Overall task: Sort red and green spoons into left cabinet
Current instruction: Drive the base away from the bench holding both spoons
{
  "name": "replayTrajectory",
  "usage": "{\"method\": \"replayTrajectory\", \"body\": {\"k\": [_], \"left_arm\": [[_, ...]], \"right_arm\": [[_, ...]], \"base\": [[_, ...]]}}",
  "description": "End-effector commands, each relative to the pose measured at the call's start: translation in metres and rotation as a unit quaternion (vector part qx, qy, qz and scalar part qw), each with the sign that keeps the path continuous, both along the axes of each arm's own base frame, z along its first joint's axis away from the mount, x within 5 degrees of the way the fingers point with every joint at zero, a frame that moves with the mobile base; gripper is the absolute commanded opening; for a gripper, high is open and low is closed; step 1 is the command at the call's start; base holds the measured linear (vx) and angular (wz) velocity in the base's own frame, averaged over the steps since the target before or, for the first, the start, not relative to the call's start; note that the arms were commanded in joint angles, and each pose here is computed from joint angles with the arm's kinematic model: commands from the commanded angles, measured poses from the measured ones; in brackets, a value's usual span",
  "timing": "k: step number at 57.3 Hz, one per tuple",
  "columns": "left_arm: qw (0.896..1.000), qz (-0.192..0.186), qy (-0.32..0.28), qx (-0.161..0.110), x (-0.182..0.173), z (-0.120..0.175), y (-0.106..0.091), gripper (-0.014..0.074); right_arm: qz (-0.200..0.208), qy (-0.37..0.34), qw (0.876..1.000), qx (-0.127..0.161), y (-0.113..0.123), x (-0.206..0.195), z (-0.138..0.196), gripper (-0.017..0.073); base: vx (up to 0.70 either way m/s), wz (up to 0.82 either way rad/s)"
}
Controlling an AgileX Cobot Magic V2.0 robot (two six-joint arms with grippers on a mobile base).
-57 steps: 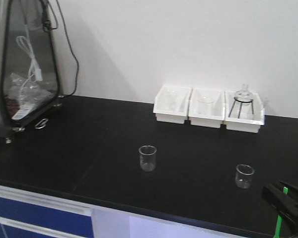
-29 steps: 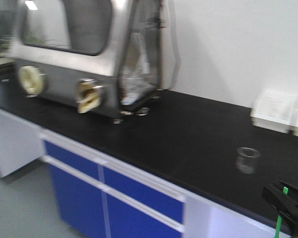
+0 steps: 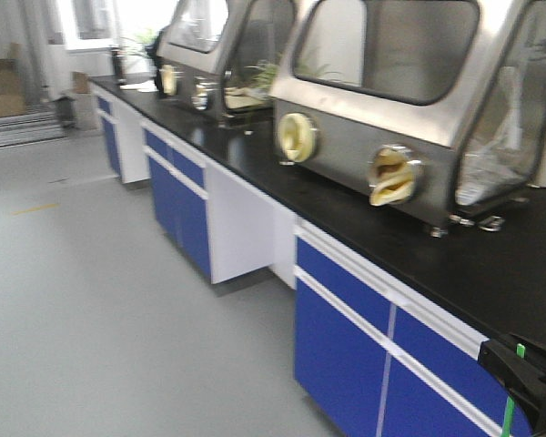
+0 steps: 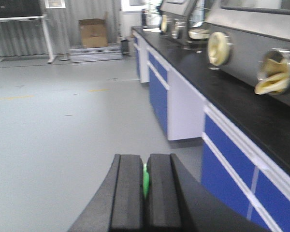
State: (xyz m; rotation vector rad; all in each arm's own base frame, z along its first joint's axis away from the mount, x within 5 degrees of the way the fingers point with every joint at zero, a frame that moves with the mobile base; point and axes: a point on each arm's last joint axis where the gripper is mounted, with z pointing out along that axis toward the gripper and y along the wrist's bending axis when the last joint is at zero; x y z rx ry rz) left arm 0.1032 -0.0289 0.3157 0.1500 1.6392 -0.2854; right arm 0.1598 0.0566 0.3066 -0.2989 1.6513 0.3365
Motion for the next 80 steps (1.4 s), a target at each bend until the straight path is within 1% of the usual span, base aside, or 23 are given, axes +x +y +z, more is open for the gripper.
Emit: {"method": "replayTrajectory", "body": {"k": [1, 28, 55, 80], "left_arm": [[0.999, 0.009, -0.048, -0.018, -0.0004, 0.0162, 0.0017, -0.0006], [0.999, 0.009, -0.048, -0.018, -0.0004, 0.0162, 0.0017, -0.0006], [0.999, 0.009, -0.048, -0.018, -0.0004, 0.0162, 0.0017, -0.0006], [0.999, 0.009, -0.048, -0.018, -0.0004, 0.0162, 0.0017, -0.0006]], "right_arm": [[0.02, -0.035, 0.999, 0.017, 0.0035, -0.0008, 0.0147, -0.0006], [0.02, -0.035, 0.999, 0.017, 0.0035, -0.0008, 0.0147, -0.0006], [0.02, -0.035, 0.999, 0.017, 0.0035, -0.0008, 0.0147, -0.0006], [0.02, -0.035, 0.999, 0.017, 0.0035, -0.0008, 0.0147, -0.0006]], "base": [[0.03, 0.52], [0.06, 0.43], [0.15, 0.46], [0.27, 0.22]]}}
